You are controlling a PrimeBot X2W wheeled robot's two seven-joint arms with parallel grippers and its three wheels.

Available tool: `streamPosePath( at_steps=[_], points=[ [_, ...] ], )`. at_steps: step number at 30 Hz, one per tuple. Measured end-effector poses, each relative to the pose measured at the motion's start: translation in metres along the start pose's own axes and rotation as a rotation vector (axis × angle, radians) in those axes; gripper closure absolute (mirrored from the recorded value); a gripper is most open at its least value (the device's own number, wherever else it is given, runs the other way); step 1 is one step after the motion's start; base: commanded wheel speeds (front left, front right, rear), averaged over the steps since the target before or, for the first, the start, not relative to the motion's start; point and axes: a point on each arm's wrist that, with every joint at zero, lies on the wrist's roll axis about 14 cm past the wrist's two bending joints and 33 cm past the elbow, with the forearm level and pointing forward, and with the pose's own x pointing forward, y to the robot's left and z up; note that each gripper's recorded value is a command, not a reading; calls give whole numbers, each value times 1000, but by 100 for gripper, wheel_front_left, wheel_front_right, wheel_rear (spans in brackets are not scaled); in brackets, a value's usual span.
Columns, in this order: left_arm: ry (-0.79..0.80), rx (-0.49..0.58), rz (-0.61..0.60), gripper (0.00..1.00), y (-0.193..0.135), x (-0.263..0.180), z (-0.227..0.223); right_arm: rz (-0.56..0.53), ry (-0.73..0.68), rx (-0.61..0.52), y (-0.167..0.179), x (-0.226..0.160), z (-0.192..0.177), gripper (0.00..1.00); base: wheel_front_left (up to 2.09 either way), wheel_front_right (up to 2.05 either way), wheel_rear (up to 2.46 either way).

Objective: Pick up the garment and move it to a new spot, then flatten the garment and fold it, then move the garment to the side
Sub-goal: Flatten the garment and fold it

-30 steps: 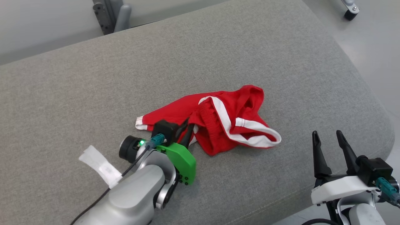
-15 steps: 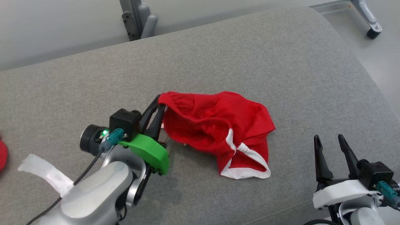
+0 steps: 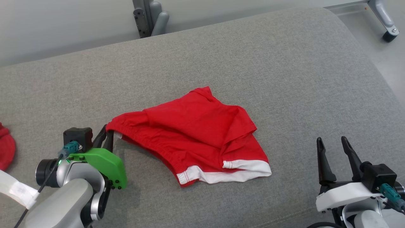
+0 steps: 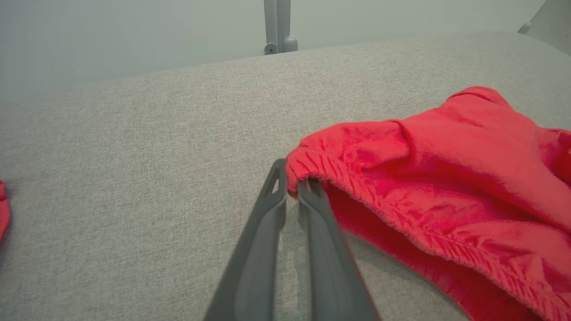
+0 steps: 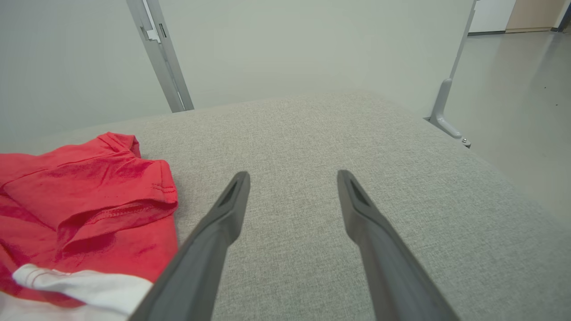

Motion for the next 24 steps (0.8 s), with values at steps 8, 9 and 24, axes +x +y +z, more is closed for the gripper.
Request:
streamPosePath(
  at_steps=[8, 9, 24],
  points=[
    [4, -91, 40, 0, 8, 2, -15, 17, 2, -1, 6, 6, -1, 0, 0, 0, 0],
    [0, -97, 46, 0, 10, 1, -15, 19, 2, -1, 6, 6, -1, 0, 0, 0, 0],
    [-111, -256, 232, 0, 37, -53, -21, 19, -23, -21, 5, 5, 7, 0, 0, 0, 0]
  ],
)
